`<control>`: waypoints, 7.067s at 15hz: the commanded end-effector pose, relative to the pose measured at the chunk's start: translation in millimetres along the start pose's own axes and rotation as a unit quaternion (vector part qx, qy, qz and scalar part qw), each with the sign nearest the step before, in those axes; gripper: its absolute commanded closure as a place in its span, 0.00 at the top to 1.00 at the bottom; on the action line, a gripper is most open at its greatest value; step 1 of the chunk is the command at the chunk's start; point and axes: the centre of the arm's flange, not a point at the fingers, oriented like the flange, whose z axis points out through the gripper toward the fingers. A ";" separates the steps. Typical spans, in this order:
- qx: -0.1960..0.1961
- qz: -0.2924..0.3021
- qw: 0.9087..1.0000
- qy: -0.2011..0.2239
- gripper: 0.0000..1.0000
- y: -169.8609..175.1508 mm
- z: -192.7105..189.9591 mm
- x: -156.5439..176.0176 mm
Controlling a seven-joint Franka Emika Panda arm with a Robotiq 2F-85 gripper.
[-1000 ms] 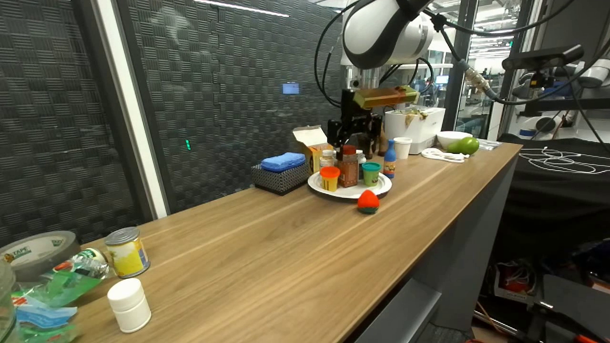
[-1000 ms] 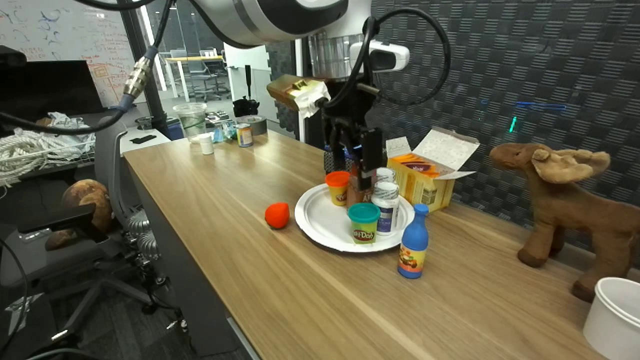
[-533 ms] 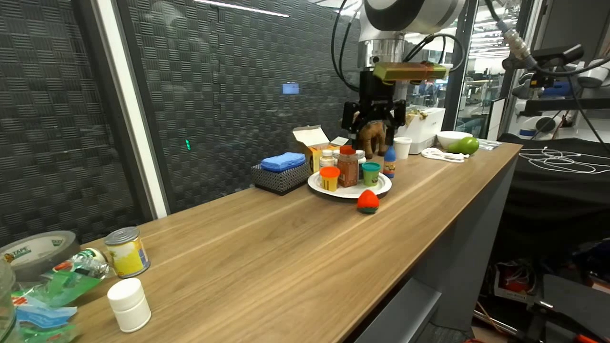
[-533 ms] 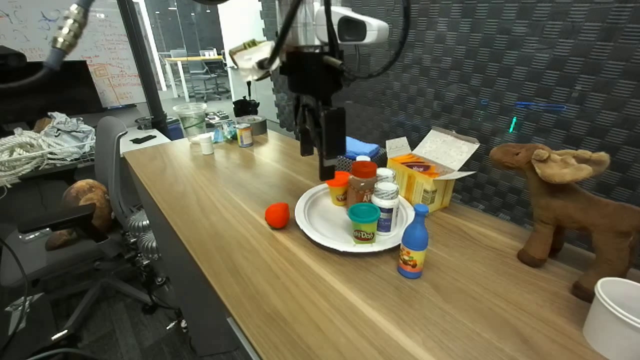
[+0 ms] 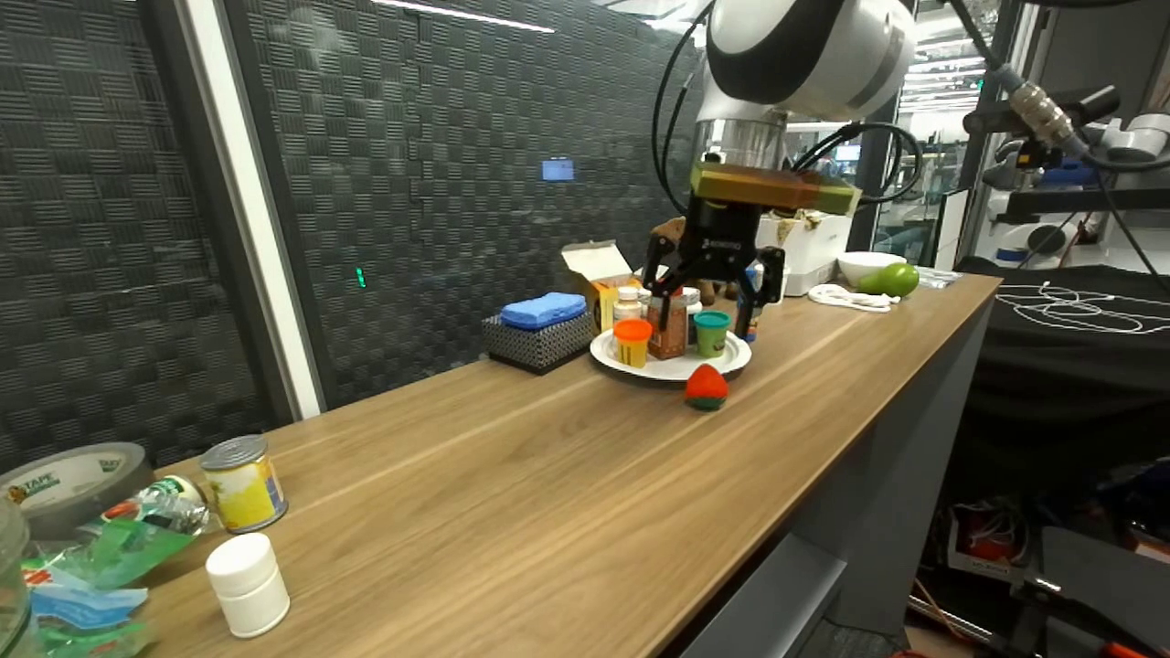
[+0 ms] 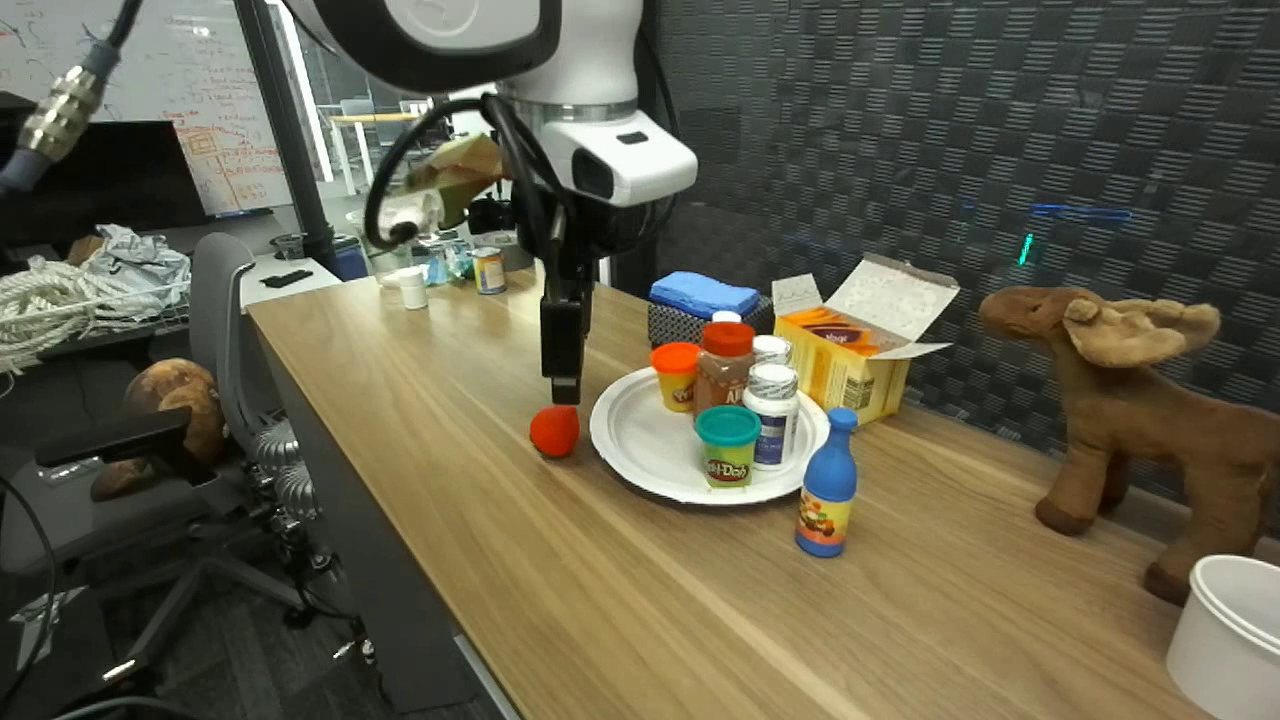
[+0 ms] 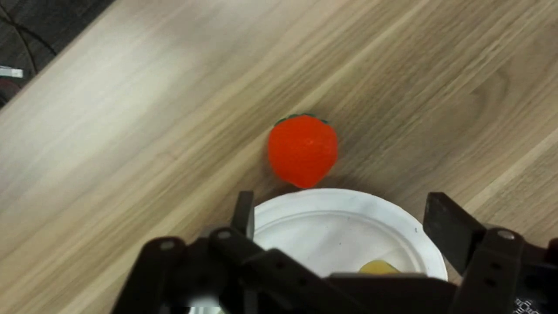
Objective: Put all the objects surrounding the plate on to the plate.
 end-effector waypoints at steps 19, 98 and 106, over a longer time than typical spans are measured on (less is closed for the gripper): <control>-0.094 0.074 0.991 0.060 1.00 -16.7 50.3 -37.9; -0.066 0.112 0.981 0.144 1.00 59.9 -104.4 141.5; -0.060 0.137 0.982 0.114 1.00 74.5 -78.2 164.5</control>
